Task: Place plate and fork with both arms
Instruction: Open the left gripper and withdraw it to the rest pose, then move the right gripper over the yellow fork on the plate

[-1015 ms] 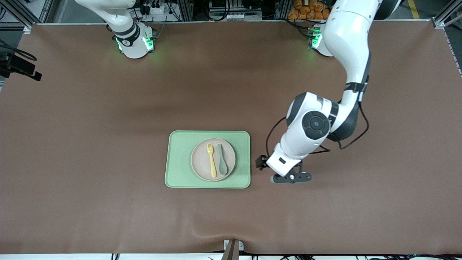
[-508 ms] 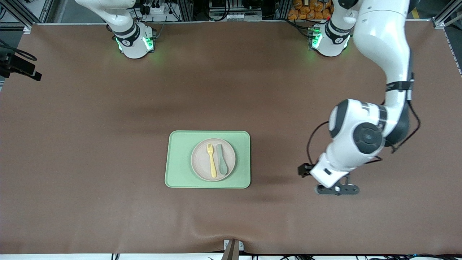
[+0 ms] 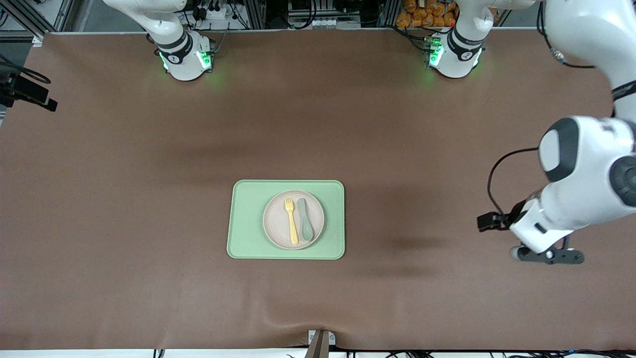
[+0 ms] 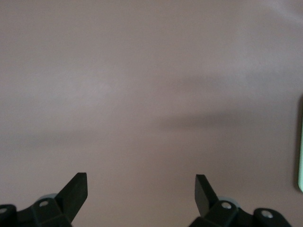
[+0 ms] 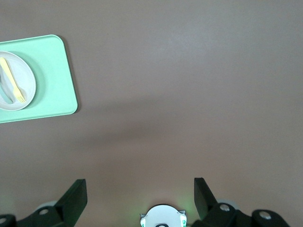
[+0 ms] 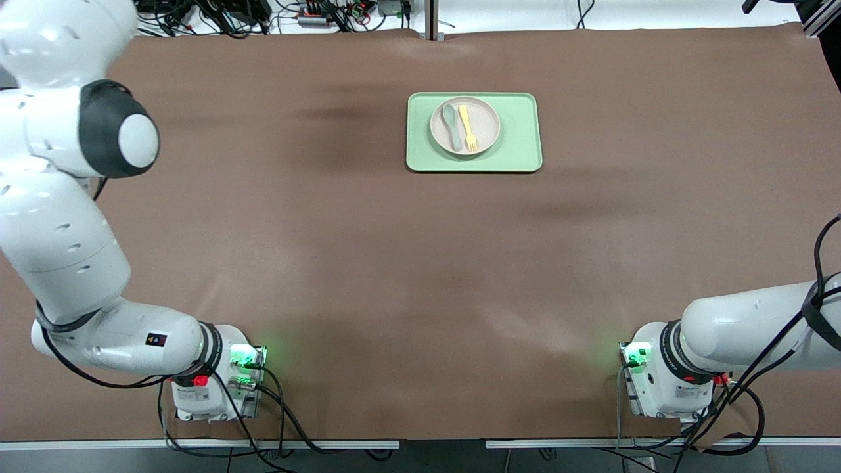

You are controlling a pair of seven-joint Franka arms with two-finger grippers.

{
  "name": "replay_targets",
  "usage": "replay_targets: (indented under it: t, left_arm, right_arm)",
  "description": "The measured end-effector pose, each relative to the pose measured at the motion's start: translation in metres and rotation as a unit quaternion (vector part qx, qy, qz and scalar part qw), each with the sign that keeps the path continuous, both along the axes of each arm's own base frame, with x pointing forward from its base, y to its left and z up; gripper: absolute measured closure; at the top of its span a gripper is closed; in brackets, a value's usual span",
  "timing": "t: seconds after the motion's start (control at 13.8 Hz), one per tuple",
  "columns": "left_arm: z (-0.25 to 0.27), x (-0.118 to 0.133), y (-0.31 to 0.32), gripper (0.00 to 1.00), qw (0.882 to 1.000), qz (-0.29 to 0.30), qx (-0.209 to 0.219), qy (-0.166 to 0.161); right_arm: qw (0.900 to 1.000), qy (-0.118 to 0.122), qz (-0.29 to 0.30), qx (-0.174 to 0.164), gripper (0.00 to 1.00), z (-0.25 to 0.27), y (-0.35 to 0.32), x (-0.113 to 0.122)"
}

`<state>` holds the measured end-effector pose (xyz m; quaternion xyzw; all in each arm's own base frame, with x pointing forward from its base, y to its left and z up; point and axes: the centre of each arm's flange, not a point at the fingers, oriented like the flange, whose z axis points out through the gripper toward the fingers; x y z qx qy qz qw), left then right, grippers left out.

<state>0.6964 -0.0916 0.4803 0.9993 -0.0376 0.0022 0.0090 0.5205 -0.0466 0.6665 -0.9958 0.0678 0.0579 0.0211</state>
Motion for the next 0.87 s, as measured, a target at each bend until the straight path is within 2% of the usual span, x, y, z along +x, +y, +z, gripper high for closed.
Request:
replay_targets:
  t: [0.15,0.36,0.65,0.8,0.87]
  left_arm:
    - [0.043,-0.025,0.007,0.0,1.0,0.0,0.004,0.007]
    - [0.099,-0.065,0.029,0.0,1.0,-0.005,0.018,0.001]
    - [0.134,-0.114,0.069,0.0,1.0,-0.018,0.018,-0.008]
    - [0.149,-0.133,0.078,0.0,0.999,-0.023,0.017,-0.016]
    - [0.154,-0.139,0.079,0.0,0.999,-0.025,0.018,-0.02]
  right_arm:
    - [1.0,-0.001,0.002,0.0,0.0,0.0,0.002,0.0]
    - [1.0,-0.003,0.01,0.008,0.0,0.001,0.011,0.002]
    - [0.999,-0.003,0.028,0.015,0.0,-0.001,0.031,0.004]
    - [0.999,0.005,0.046,0.017,0.0,-0.007,0.05,0.007]
    - [0.998,0.017,0.06,0.017,0.0,-0.018,0.065,0.012]
